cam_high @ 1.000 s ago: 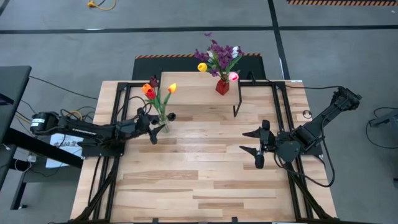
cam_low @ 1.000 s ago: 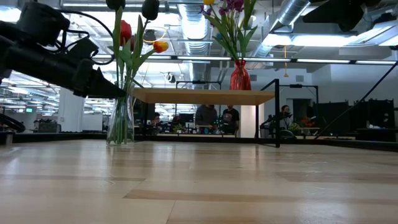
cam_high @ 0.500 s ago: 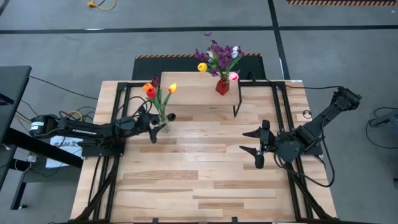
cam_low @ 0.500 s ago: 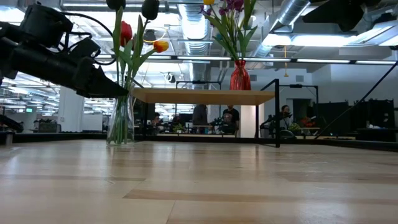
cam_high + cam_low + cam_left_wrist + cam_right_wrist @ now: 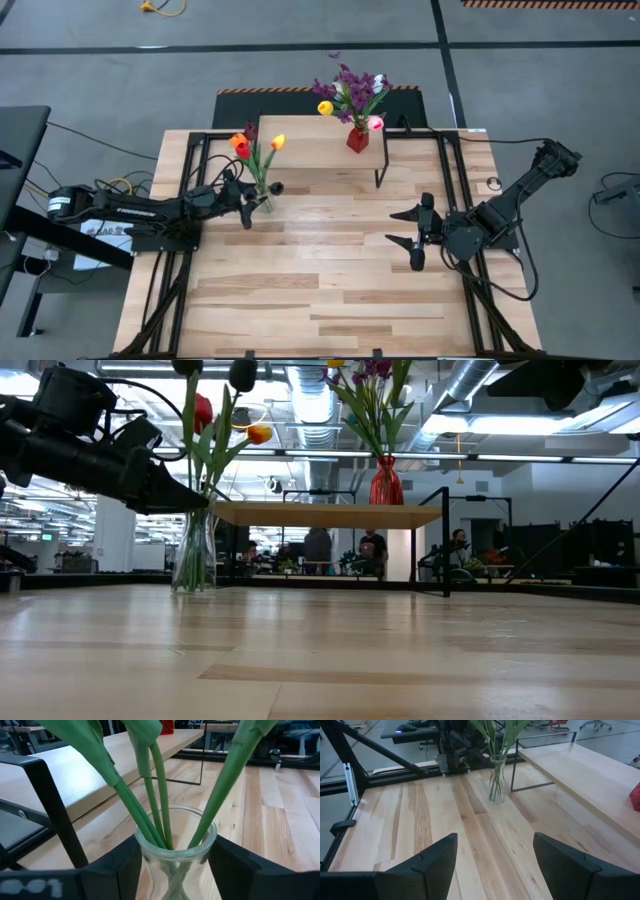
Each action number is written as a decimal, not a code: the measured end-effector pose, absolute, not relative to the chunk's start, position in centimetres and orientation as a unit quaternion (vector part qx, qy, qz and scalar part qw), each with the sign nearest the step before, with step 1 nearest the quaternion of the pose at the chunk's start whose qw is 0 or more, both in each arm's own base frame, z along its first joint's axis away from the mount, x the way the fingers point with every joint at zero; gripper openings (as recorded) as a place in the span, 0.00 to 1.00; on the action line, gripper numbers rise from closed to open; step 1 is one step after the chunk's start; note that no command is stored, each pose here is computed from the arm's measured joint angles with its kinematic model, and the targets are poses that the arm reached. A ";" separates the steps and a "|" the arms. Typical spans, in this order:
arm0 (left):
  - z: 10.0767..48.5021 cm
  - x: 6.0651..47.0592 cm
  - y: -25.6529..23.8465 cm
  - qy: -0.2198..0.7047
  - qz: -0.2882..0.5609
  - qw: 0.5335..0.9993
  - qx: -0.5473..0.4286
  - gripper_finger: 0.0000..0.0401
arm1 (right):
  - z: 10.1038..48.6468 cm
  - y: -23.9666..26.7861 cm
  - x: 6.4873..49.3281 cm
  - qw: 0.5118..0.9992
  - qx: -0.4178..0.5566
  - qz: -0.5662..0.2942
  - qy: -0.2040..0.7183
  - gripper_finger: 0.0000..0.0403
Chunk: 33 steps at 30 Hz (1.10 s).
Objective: Pick and place flowers into a vace then onto a shelf
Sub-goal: Put the transparent vase with flowers on the shelf
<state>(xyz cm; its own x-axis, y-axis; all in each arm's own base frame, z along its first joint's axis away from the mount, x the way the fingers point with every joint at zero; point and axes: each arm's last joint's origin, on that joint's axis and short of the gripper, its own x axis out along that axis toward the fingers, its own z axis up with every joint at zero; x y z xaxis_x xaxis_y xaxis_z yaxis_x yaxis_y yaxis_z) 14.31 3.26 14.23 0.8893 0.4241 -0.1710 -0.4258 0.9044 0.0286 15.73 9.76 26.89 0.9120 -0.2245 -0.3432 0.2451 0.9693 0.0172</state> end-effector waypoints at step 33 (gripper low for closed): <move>17.9 15.8 3.1 0.006 0.186 0.982 -0.018 0.47 | 26.9 9.8 15.7 0.977 0.029 -0.119 0.173 0.63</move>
<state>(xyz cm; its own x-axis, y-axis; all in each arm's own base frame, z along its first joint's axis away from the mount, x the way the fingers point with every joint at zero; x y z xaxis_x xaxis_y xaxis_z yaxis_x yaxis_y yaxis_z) 15.84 3.06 17.94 0.9308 0.3652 -0.0177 -0.3656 0.9302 -0.0336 15.73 9.77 26.89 0.9121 -0.2225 -0.3442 0.2426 0.9700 0.0158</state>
